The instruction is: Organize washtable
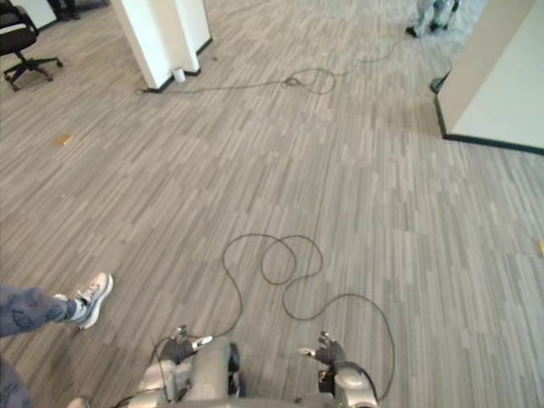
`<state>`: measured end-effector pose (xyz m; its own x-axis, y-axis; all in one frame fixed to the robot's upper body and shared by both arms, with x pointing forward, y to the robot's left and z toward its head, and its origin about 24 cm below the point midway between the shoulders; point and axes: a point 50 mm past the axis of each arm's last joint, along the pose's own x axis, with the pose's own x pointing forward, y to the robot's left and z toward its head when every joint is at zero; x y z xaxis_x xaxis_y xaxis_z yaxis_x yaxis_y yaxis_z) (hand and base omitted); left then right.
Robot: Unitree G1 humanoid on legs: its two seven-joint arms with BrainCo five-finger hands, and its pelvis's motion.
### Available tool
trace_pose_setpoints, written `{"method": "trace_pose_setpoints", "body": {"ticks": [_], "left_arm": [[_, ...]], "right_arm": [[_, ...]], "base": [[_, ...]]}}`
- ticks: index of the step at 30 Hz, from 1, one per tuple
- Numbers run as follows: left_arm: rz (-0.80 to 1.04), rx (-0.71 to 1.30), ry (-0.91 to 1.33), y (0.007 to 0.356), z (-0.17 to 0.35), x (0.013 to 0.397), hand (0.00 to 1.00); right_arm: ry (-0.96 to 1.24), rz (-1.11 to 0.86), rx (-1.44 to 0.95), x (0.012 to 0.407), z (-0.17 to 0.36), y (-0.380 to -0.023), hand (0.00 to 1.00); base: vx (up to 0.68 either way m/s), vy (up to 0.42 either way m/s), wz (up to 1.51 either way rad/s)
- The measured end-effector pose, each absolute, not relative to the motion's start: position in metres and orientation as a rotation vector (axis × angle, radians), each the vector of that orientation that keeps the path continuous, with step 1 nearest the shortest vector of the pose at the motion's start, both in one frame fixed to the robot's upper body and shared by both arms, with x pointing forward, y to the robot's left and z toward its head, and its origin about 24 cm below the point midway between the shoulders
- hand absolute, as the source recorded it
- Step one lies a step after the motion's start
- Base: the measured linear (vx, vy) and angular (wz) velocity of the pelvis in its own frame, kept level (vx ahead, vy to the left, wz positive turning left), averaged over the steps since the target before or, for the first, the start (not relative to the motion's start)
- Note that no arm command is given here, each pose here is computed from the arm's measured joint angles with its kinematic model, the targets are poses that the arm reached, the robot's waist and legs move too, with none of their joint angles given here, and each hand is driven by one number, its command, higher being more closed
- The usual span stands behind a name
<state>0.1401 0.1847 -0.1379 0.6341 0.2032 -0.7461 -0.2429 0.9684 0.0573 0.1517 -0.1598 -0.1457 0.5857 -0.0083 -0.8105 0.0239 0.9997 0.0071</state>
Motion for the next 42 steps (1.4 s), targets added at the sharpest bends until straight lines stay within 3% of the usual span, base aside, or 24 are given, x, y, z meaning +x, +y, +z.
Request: {"method": "trace_pose_setpoints", "body": {"ticks": [9, 19, 25, 29, 33, 42], "left_arm": [[0.317, -0.046, 0.897, 0.206, -0.142, 0.131, 0.00], [0.207, 0.008, 0.987, 0.186, -0.152, 0.119, 0.00], [0.213, -0.071, 1.035, 0.164, -0.159, 0.109, 0.00], [0.270, -0.025, 0.930, 0.192, -0.146, 0.123, 0.00], [0.281, -0.035, 0.849, 0.195, -0.137, 0.135, 0.00], [0.358, 0.017, 0.965, 0.223, -0.147, 0.111, 0.00]], "right_arm": [[0.976, -0.039, 0.040, 0.135, -0.152, -0.158, 0.00], [0.874, -0.109, 0.014, 0.145, -0.140, -0.185, 0.00], [0.854, -0.084, -0.056, 0.157, -0.133, -0.196, 0.00], [0.931, -0.023, -0.031, 0.146, -0.144, -0.172, 0.00], [0.960, 0.014, -0.023, 0.143, -0.148, -0.159, 0.00], [0.970, -0.004, 0.026, 0.135, -0.152, -0.151, 0.00]], "base": [[0.77, 0.274, -0.12], [0.76, -0.009, 0.40], [0.96, -0.185, 0.09], [0.84, -0.068, -0.67], [0.82, 0.124, -0.70], [0.83, 0.301, -0.18]]}}
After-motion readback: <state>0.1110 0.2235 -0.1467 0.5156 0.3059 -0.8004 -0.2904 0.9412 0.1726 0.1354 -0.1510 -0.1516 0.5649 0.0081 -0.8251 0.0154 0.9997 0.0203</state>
